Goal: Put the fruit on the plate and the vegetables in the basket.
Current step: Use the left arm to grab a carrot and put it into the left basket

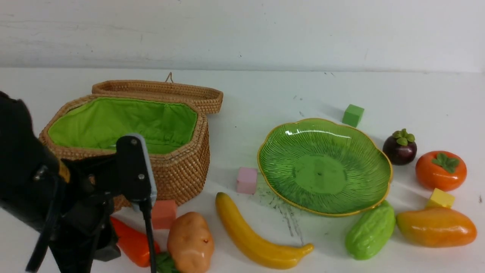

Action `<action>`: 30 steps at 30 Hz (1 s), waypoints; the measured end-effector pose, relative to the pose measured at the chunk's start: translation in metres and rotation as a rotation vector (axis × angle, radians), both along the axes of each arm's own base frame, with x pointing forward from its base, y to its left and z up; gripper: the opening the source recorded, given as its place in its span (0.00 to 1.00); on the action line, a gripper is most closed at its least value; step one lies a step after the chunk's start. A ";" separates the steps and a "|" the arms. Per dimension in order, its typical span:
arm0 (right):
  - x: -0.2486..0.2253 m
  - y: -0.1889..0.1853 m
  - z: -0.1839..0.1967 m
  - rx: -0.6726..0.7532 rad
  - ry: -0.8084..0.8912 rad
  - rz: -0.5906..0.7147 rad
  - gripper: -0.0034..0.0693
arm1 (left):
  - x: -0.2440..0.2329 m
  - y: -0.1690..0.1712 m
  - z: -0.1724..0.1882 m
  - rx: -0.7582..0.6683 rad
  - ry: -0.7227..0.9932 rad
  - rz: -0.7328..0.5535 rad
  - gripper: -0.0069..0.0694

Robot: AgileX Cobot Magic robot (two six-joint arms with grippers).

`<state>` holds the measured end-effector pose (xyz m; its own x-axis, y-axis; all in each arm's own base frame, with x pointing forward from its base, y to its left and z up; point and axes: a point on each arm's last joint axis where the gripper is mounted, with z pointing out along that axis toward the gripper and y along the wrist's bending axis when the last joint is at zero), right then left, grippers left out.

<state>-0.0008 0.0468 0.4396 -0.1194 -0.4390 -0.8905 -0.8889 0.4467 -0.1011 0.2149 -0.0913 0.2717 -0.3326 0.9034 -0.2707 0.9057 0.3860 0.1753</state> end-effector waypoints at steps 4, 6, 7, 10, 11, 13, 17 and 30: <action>-0.001 -0.001 0.000 -0.001 -0.004 -0.002 0.14 | 0.021 -0.004 -0.022 0.058 -0.008 -0.033 0.58; -0.001 -0.001 0.000 -0.001 -0.004 -0.003 0.15 | 0.031 -0.006 -0.034 0.093 -0.011 -0.071 0.67; -0.001 -0.001 0.000 -0.001 -0.004 -0.003 0.15 | 0.036 -0.006 -0.041 0.118 -0.016 -0.108 0.71; 0.000 -0.001 0.000 -0.002 -0.005 -0.004 0.15 | 0.045 -0.010 -0.056 0.147 -0.020 -0.203 0.73; 0.000 -0.001 0.000 -0.003 -0.005 -0.004 0.15 | 0.047 -0.011 -0.058 0.153 -0.029 -0.229 0.73; 0.000 -0.001 0.000 -0.003 -0.005 -0.005 0.15 | 0.052 -0.013 -0.066 0.167 -0.037 -0.284 0.73; 0.000 -0.001 0.000 -0.004 -0.006 -0.005 0.15 | 0.059 -0.015 -0.080 0.199 -0.038 -0.369 0.73; 0.000 -0.001 0.000 -0.006 -0.007 -0.007 0.16 | 0.068 -0.017 -0.114 0.237 0.069 -0.405 0.59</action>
